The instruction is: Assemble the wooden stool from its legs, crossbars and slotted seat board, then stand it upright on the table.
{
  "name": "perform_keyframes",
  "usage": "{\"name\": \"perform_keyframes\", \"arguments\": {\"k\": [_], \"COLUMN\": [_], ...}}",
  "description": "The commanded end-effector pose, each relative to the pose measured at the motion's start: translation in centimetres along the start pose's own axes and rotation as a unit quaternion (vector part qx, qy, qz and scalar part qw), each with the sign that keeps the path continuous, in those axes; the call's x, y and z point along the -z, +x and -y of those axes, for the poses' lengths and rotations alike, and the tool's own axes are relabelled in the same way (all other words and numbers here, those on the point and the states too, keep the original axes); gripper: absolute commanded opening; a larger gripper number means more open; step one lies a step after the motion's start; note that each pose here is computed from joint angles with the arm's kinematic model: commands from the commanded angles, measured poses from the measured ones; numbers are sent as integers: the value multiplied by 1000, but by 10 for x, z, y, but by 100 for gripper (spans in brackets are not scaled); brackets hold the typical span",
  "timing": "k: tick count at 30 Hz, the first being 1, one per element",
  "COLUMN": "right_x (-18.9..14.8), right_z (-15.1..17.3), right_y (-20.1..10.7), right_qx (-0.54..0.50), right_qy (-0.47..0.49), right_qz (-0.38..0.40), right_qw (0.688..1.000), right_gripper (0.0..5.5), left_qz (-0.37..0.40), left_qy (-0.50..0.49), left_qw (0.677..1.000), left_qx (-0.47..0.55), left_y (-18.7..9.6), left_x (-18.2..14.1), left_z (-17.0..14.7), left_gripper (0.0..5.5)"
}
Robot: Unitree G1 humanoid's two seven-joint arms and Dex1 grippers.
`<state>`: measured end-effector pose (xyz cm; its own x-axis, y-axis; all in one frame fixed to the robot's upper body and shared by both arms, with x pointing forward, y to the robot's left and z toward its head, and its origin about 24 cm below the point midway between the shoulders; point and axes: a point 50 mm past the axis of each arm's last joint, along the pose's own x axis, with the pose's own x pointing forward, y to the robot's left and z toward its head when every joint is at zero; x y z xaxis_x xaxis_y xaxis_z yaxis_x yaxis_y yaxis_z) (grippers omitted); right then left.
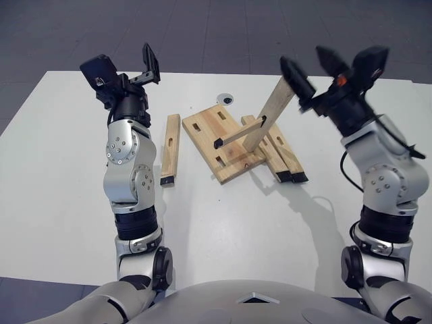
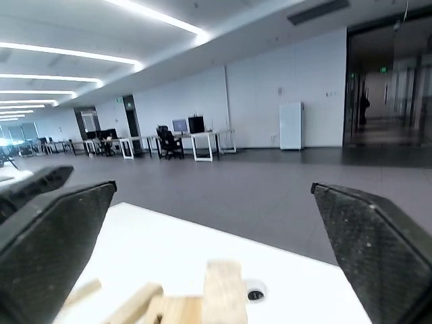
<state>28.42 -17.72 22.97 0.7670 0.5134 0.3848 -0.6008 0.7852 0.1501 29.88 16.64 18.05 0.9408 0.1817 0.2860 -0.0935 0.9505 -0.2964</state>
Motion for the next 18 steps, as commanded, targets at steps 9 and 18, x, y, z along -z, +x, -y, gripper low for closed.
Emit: {"name": "perform_keyframes", "arguments": {"k": [9,18], "right_x": [-55,69], "right_z": [7,10], "right_y": [88,37], "right_qx": [41,105], "right_qy": [3,22], "right_qz": [113,-159], "right_qw": [993,981], "right_gripper": [538,538], "left_qz": [19,-15], "left_qy": [12,26], "left_qw": [999,999], "left_qx": [-29,-38], "left_y": [12,6], "left_x": [-6,4], "left_z": [-15,-24], "left_gripper": [540,540]}}
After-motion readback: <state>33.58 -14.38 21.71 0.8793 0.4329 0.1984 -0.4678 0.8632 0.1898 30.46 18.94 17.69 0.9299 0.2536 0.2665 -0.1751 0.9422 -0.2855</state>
